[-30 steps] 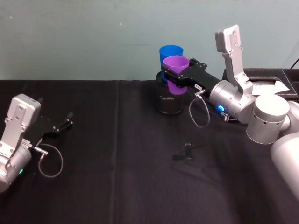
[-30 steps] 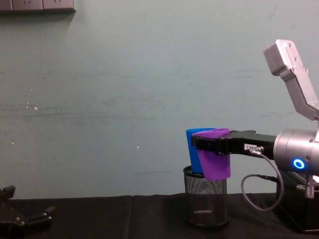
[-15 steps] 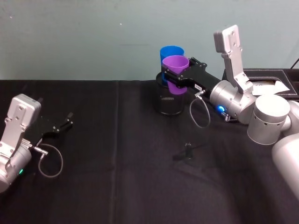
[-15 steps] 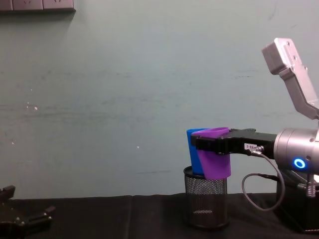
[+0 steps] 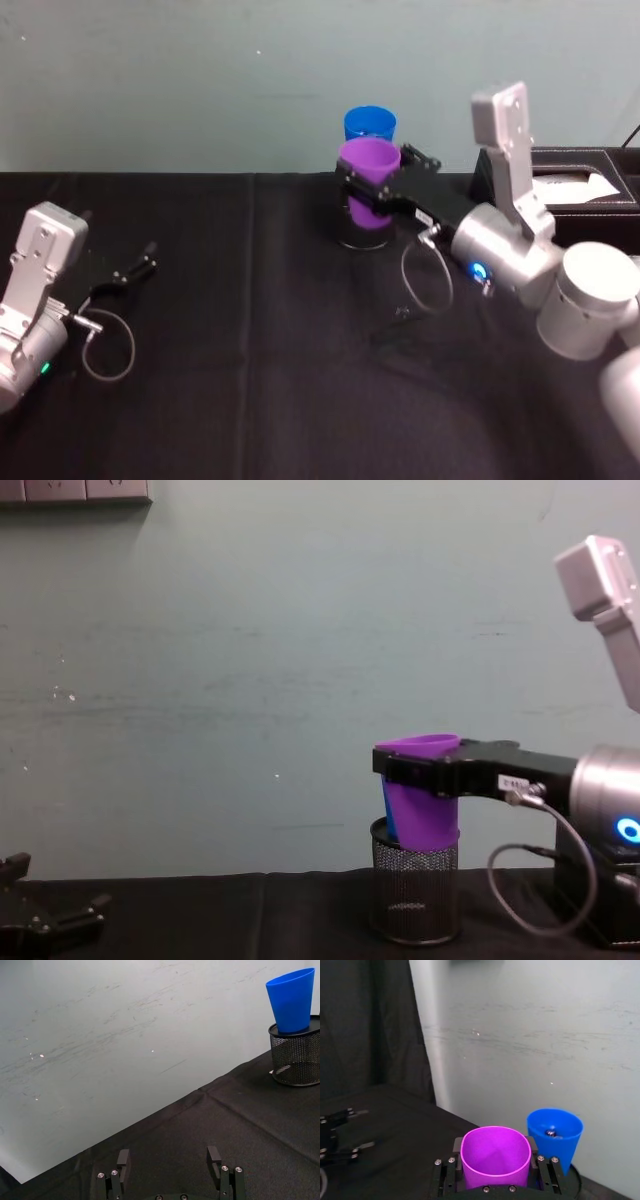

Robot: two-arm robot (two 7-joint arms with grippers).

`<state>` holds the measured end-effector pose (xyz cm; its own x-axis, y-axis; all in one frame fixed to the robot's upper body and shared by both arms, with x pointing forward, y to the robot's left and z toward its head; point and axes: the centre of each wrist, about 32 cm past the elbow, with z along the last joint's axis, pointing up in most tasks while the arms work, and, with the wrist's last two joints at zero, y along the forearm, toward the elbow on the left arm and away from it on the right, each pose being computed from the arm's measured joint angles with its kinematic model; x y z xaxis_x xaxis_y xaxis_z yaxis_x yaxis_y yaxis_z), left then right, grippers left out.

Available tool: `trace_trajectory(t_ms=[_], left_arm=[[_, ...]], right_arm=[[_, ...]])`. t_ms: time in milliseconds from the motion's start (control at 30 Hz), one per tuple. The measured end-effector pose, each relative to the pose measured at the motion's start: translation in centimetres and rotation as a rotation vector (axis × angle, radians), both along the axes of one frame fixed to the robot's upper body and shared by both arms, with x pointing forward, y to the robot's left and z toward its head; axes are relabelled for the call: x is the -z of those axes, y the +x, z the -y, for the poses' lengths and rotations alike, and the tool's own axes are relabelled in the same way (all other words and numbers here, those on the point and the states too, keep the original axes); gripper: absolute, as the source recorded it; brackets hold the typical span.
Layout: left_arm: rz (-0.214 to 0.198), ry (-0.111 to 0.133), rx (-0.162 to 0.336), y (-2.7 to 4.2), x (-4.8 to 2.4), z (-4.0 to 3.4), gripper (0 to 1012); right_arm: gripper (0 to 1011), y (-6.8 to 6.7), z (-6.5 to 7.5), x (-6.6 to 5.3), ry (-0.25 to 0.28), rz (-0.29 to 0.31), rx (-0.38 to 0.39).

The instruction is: Pick up one cup with a gripper and tap it against the other cup.

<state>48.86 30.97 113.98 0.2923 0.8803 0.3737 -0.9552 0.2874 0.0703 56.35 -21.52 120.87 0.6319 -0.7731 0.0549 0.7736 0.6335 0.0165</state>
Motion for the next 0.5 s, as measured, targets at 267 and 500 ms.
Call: trace_trajectory(t_ms=[267, 500], left_arm=[[0.000, 0.000, 0.000, 0.00, 0.00, 0.00, 1000], [0.000, 0.000, 0.000, 0.00, 0.00, 0.00, 1000]], right_arm=[[724, -4.0, 0.8, 1.9, 0.032, 0.022, -0.022], [724, -6.3, 1.6, 4.5, 0.053, 0.038, -0.045]])
